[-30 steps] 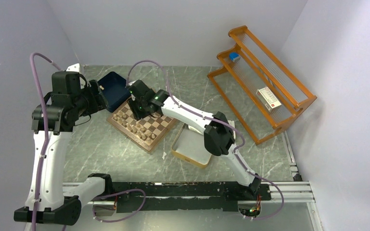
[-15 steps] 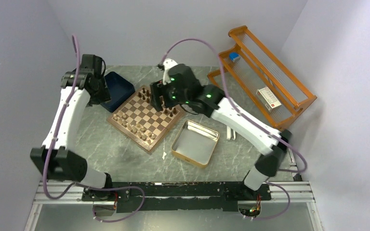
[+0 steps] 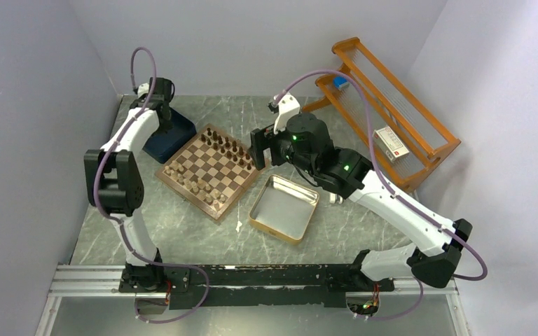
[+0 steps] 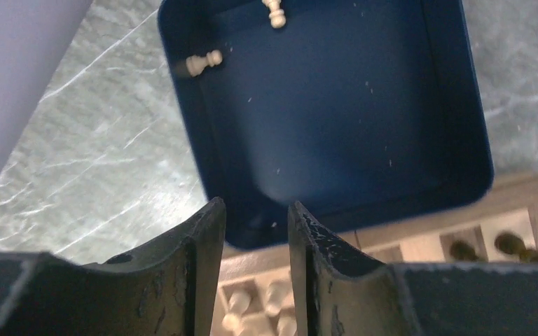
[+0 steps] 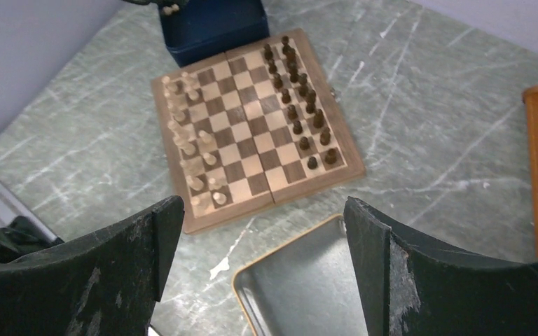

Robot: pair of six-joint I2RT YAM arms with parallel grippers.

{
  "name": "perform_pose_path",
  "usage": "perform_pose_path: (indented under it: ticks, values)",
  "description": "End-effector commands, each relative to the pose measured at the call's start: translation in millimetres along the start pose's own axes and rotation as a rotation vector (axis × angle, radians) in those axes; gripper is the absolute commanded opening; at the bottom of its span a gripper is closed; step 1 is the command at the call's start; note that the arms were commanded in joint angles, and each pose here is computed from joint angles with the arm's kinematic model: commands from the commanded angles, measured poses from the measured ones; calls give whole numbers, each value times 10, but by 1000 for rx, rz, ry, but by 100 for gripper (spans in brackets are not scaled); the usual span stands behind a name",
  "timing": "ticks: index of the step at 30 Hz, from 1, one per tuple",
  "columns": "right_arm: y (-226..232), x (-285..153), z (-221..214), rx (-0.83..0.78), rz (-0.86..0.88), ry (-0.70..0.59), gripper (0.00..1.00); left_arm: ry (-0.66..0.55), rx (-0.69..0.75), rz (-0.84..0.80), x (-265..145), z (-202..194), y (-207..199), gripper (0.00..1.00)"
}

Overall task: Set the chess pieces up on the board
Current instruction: Pick up the chess piece from the storage box.

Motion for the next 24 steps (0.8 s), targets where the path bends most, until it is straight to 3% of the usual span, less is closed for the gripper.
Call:
perform_pose_path:
  ticks: [1,9,24]
  values:
    - [-137,-46,62,-11,-60,-75,89,-165,-147,69,265,373,-57,43]
    - [-231,47,-29,-30,-115,-48,89,-126,-196,52,940,470,-57,34]
    - [-131,344,49,-57,-109,-28,89,-123,-239,-52,1500,351,-34,38]
Point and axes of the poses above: each gripper's point midway between its finger pads, its own x axis out along the fingers, its own y axis along the line the jaws close on, z = x × y, the point moved 4 cm from there along -x, back along the fingers, and after that the axes turned 13 degrees about x, right-handed, at the moved point
